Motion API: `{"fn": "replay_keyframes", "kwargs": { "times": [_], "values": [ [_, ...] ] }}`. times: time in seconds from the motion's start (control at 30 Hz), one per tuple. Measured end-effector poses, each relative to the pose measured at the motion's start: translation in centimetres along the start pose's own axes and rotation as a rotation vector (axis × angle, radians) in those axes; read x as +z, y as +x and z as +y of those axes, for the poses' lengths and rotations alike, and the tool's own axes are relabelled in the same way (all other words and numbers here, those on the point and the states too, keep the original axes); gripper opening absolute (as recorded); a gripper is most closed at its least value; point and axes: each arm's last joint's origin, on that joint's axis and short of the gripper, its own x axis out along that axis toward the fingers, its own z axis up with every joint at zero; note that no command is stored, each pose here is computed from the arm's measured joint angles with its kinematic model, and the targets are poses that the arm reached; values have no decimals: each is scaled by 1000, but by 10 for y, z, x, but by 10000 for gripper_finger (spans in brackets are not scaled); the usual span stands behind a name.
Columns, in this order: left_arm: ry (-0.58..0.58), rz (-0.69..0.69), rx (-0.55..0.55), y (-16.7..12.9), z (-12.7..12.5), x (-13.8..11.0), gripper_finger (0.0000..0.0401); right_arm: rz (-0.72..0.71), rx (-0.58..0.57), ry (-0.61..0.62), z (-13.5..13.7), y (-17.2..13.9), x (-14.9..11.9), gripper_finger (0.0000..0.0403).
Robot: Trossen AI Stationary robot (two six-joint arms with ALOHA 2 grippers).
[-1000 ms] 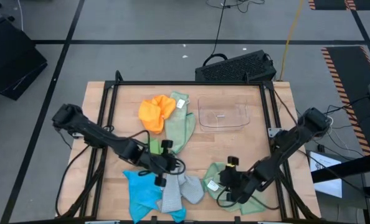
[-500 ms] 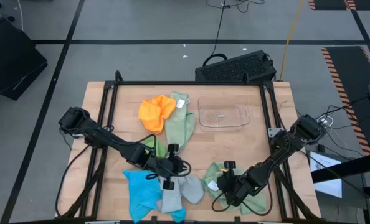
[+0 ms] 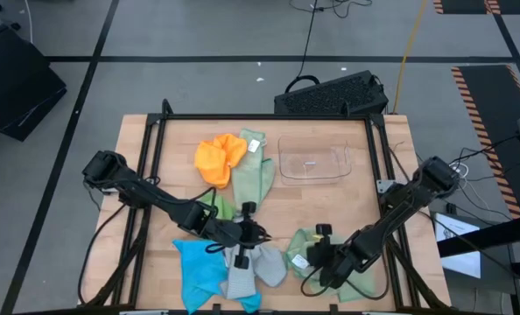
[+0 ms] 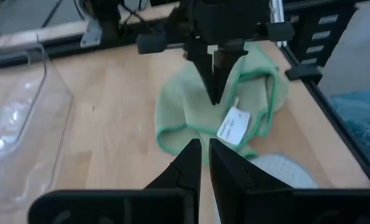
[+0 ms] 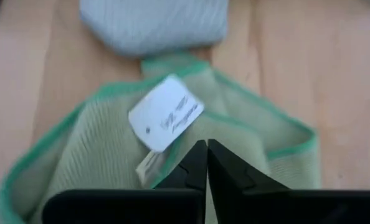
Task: Fold microfiber towels
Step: Fold the bottom light green microfiber towel
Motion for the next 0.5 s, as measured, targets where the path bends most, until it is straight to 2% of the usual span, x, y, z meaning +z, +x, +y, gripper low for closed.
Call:
{"fn": "replay_keyframes", "kwargs": {
  "times": [0.27, 0.4, 0.5],
  "values": [
    [93, -43, -8, 29, -8, -12, 39, -48, 21, 47, -4, -16, 6, 4],
    [101, -65, 0, 51, -10, -24, 65, -23, 65, 68, 2, -19, 1, 17],
    [100, -51, 9, 62, -8, -32, 94, 9, 111, 99, 11, -24, -6, 45]
  ]
}}
